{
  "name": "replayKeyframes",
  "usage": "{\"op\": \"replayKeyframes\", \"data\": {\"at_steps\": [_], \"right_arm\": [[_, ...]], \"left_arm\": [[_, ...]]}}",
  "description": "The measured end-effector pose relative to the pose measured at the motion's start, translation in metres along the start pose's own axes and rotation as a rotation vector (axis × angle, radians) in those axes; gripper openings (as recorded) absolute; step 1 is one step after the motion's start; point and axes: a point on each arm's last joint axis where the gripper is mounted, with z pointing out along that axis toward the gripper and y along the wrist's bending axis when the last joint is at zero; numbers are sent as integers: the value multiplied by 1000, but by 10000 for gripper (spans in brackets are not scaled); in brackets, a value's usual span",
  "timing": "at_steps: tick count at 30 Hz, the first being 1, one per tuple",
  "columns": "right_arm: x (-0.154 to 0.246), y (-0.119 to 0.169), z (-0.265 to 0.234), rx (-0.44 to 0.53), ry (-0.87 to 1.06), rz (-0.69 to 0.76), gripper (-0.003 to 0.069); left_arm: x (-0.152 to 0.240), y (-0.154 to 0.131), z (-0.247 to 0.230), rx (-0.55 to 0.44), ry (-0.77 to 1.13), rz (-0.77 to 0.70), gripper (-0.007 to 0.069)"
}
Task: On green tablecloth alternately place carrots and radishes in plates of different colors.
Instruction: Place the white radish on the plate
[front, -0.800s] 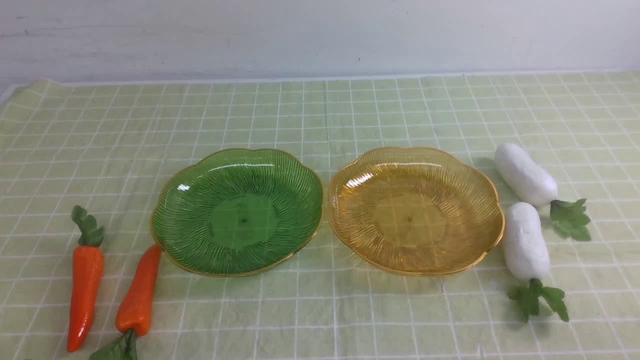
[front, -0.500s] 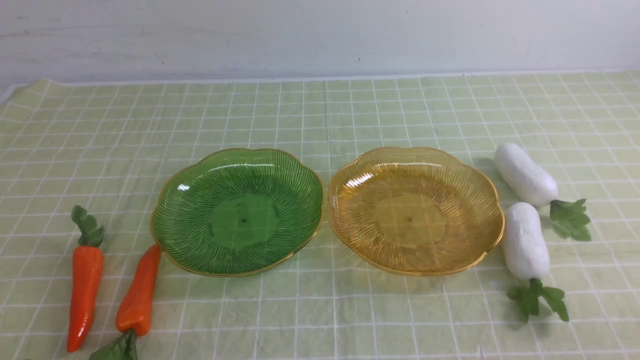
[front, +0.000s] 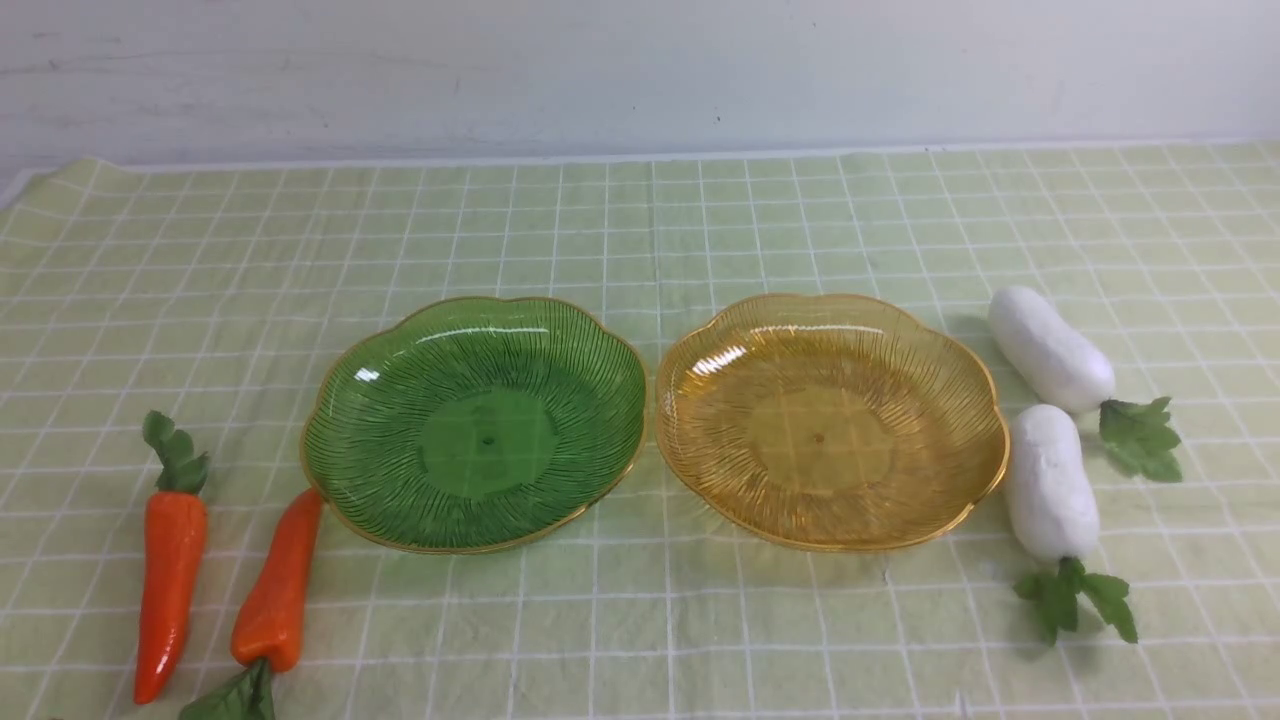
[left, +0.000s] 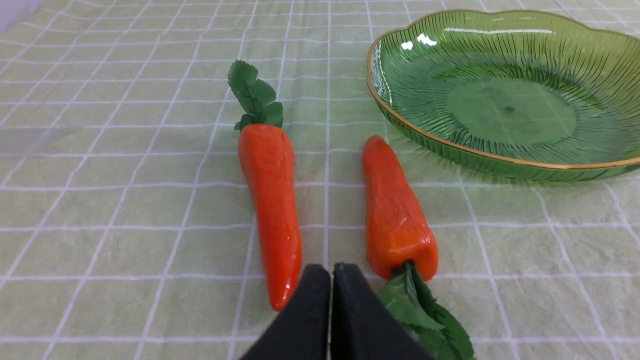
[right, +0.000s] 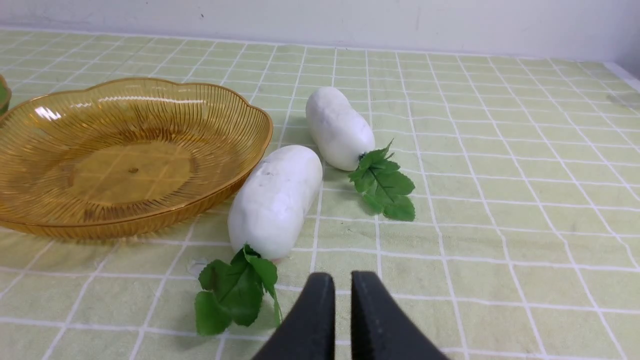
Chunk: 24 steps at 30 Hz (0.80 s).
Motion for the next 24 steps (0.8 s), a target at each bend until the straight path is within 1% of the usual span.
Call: {"op": "replayKeyframes", "data": {"at_steps": [24], "right_arm": [[0,0,0,-2,-3,16,46]], "left_arm": [[0,0,0,0,0,-1,-8]]}}
